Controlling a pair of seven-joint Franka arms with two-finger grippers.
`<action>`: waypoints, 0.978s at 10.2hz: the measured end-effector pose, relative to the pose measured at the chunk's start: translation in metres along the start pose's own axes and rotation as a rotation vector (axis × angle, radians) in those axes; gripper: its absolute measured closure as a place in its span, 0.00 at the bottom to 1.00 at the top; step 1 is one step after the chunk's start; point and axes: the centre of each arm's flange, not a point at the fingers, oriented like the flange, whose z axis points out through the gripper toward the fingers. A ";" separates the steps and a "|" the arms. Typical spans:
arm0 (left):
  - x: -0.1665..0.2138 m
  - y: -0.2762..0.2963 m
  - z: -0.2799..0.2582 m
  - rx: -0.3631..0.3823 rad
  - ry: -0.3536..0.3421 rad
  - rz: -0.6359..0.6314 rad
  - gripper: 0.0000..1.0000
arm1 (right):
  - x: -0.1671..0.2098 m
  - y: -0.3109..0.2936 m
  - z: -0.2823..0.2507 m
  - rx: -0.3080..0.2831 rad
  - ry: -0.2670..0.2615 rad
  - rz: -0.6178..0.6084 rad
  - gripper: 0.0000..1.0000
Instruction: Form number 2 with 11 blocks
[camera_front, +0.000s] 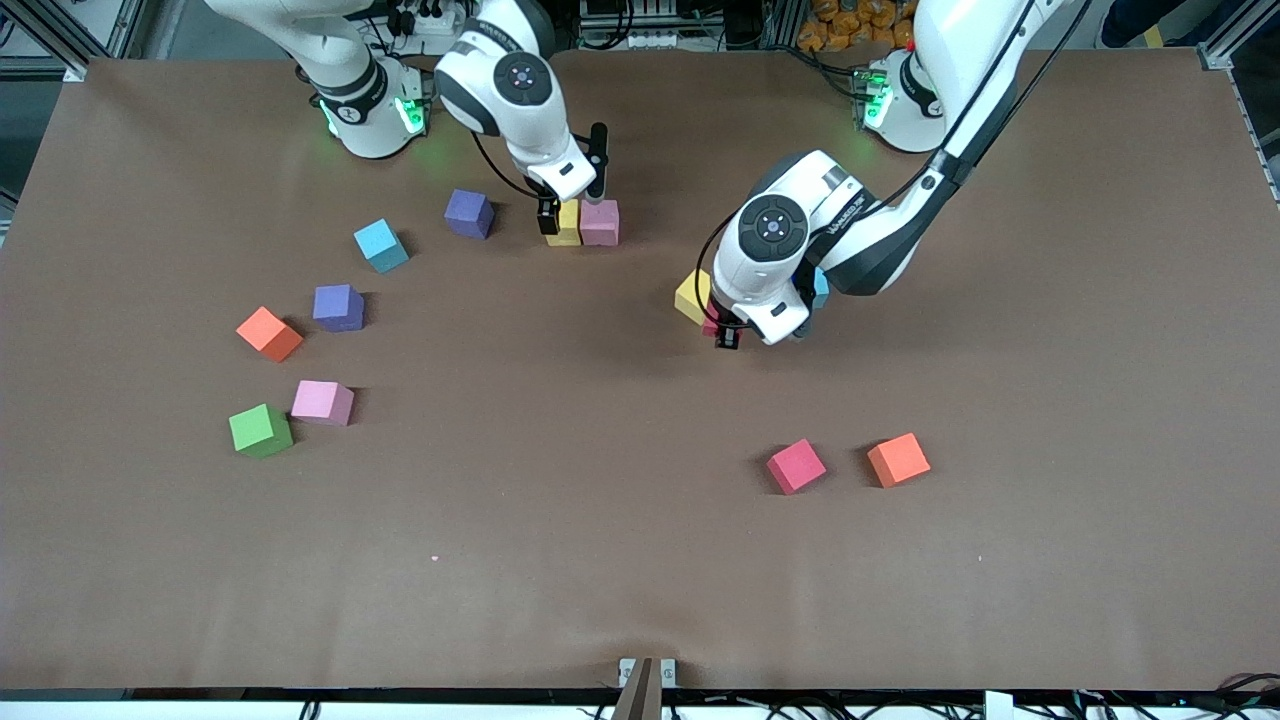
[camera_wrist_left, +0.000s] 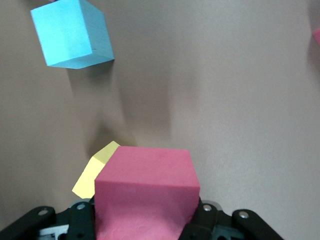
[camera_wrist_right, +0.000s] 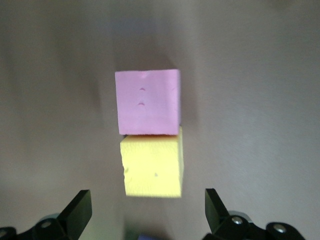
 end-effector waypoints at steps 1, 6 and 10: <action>0.003 0.002 -0.001 0.000 0.001 -0.050 0.39 | 0.002 0.013 -0.036 0.017 -0.015 0.036 0.00; -0.013 -0.026 -0.004 0.004 0.015 -0.198 0.39 | -0.094 0.142 -0.097 -0.039 0.042 0.284 0.00; -0.077 -0.102 0.020 0.024 -0.007 -0.203 0.39 | -0.220 0.239 -0.105 -0.037 0.102 0.512 0.00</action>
